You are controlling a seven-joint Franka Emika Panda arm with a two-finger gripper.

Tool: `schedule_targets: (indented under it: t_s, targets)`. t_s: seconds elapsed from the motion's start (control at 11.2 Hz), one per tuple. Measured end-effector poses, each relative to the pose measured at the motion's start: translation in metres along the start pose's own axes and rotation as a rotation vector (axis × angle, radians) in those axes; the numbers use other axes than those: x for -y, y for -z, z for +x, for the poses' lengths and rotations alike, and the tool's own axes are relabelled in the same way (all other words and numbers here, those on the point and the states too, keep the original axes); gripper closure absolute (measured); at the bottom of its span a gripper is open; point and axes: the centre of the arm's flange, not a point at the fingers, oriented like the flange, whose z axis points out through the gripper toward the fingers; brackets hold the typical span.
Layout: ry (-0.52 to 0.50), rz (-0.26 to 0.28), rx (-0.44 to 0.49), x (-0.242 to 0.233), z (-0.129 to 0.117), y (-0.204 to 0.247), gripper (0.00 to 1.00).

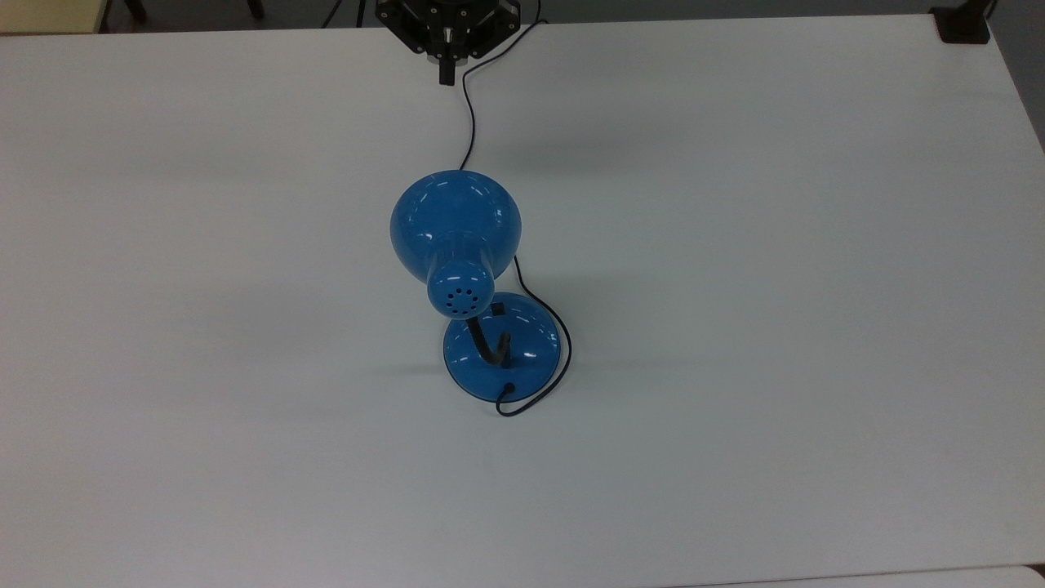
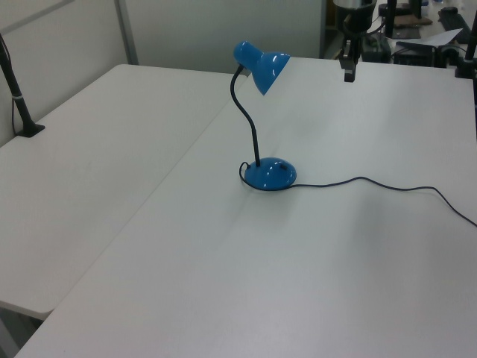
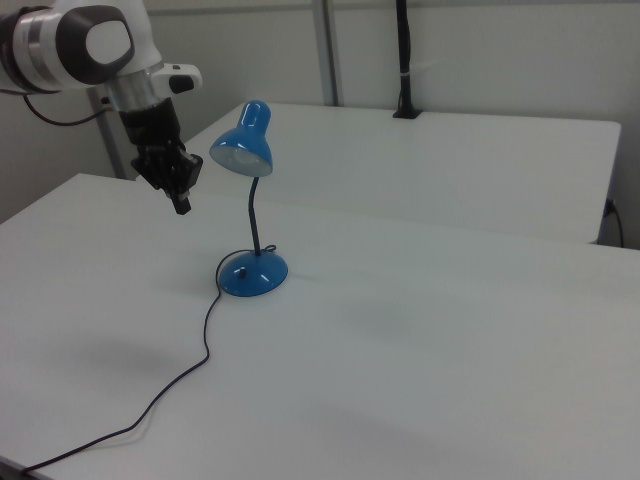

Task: Turn on the lamp
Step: 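Move the closed gripper down toward the switch on the lamp base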

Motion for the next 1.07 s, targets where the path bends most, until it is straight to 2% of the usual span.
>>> schedule_targets:
  t_s: [0.36, 0.8, 1.07]
  targets:
    - [0.007, 0.021, -0.027, 0.007, 0.008, -0.019, 0.99]
    - [0.038, 0.052, -0.100, 0.032, 0.039, -0.119, 0.99]
    - [0.059, 0.076, -0.203, 0.048, 0.032, -0.165, 0.99]
